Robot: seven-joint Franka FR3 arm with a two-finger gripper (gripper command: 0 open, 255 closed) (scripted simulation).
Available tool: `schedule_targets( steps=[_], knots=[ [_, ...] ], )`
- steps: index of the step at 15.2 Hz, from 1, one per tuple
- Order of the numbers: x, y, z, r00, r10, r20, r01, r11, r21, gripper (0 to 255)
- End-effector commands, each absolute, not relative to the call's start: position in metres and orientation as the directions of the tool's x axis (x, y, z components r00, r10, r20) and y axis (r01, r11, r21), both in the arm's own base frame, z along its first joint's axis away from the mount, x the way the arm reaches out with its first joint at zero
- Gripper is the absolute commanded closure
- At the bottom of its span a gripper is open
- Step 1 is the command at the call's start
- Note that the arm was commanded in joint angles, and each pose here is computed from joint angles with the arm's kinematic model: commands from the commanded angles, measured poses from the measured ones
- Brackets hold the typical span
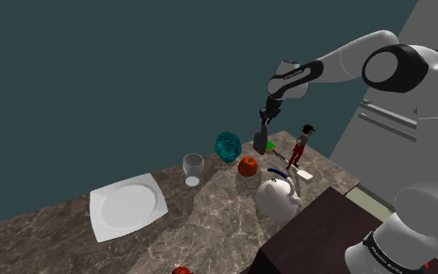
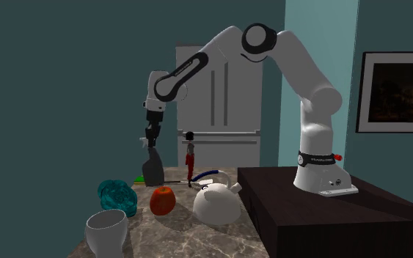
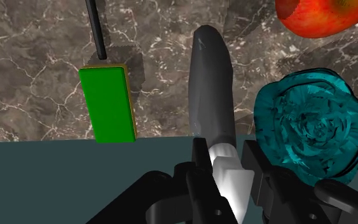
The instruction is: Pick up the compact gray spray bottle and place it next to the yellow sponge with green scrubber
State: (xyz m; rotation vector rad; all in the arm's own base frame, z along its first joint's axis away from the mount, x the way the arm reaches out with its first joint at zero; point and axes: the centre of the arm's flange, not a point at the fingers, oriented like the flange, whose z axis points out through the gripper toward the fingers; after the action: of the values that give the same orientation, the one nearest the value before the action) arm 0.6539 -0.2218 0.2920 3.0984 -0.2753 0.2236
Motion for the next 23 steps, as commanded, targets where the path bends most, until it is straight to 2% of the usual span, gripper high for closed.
schedule_targets(
  steps=[1,5,13,14,19,23],
  knots=[
    [0.654,-0.222,0.281,0.974,-0.174,0.145,-0.177,-0.984,0.010,255],
    [0.654,-0.222,0.256,0.974,-0.174,0.145,-0.177,-0.984,0.010,255],
    [0.654,-0.222,0.256,0.974,-0.174,0.145,-0.177,-0.984,0.010,255],
    [0.654,-0.222,0.256,0.974,-0.174,0.145,-0.177,-0.984,0.010,0],
    [0.654,-0.222,0.256,0.974,-0.174,0.145,-0.177,-0.984,0.010,0],
    [0.647,-0.220,0.305,0.974,-0.174,0.145,-0.177,-0.984,0.010,0]
  ],
)
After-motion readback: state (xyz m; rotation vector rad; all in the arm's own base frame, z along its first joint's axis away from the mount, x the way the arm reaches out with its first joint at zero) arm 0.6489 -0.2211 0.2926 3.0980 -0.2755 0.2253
